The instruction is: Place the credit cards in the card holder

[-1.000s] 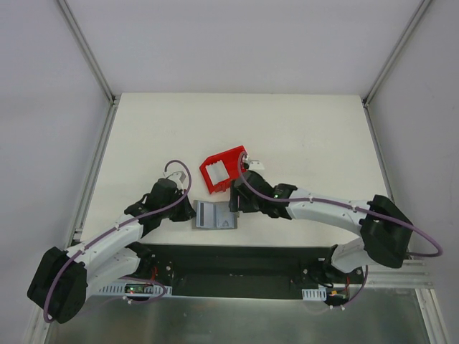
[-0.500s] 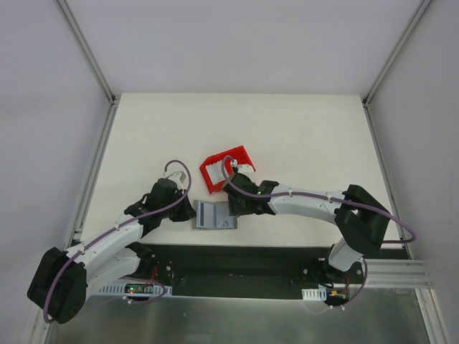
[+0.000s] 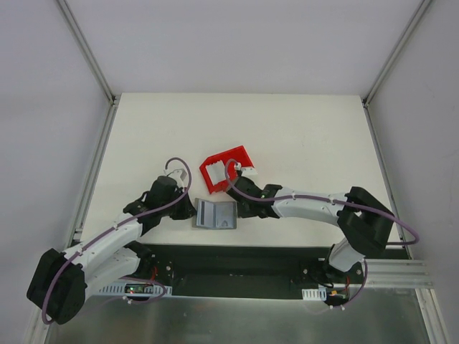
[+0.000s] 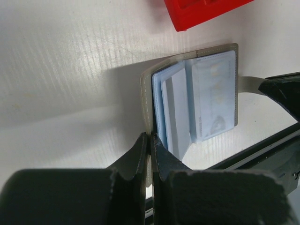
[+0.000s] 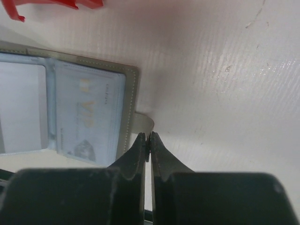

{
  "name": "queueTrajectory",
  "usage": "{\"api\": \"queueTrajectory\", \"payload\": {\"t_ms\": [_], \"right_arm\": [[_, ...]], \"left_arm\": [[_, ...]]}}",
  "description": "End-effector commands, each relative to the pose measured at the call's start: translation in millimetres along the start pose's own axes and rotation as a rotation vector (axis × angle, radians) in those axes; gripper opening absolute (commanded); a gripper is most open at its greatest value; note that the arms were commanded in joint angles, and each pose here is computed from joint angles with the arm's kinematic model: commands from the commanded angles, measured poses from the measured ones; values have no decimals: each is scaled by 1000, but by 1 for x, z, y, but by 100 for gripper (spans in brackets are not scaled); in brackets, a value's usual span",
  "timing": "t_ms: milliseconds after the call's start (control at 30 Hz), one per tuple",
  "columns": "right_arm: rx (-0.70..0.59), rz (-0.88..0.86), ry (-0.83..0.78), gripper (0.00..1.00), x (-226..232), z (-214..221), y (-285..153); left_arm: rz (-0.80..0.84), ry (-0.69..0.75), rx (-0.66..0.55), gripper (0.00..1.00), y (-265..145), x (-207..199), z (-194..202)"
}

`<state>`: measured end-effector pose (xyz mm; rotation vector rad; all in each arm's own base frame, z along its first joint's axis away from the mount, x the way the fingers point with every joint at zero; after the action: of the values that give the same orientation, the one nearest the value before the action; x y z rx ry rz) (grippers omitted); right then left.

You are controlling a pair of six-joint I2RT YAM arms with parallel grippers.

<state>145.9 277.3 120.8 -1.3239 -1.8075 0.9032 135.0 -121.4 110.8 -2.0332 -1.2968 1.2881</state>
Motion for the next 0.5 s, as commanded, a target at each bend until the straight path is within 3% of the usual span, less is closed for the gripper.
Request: {"api": "queueTrajectory", "payload": {"t_ms": [0,267,467], "right_arm": [[-45,-87,48,1,-2,4,-4],[-122,-237,169,1,2,12,3],[-130,-258,187,1,2,14,5]], "left_arm": [[40,51,-9,0,-9,-15,-14],[27,110,71,0,-4,-45,-19],[4,145,137,0,7,-69,-17]]}}
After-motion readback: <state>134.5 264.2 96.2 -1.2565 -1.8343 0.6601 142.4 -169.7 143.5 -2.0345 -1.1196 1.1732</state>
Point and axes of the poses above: each gripper's point midway between its finger pads, its own y axis out along the fingers, its own x axis along the line the jaws close on, z = x × y, the point moved 9 cm from there along -y, back along the fingers, and after that the axes turned 1 degree about y, right-handed, at the moved point
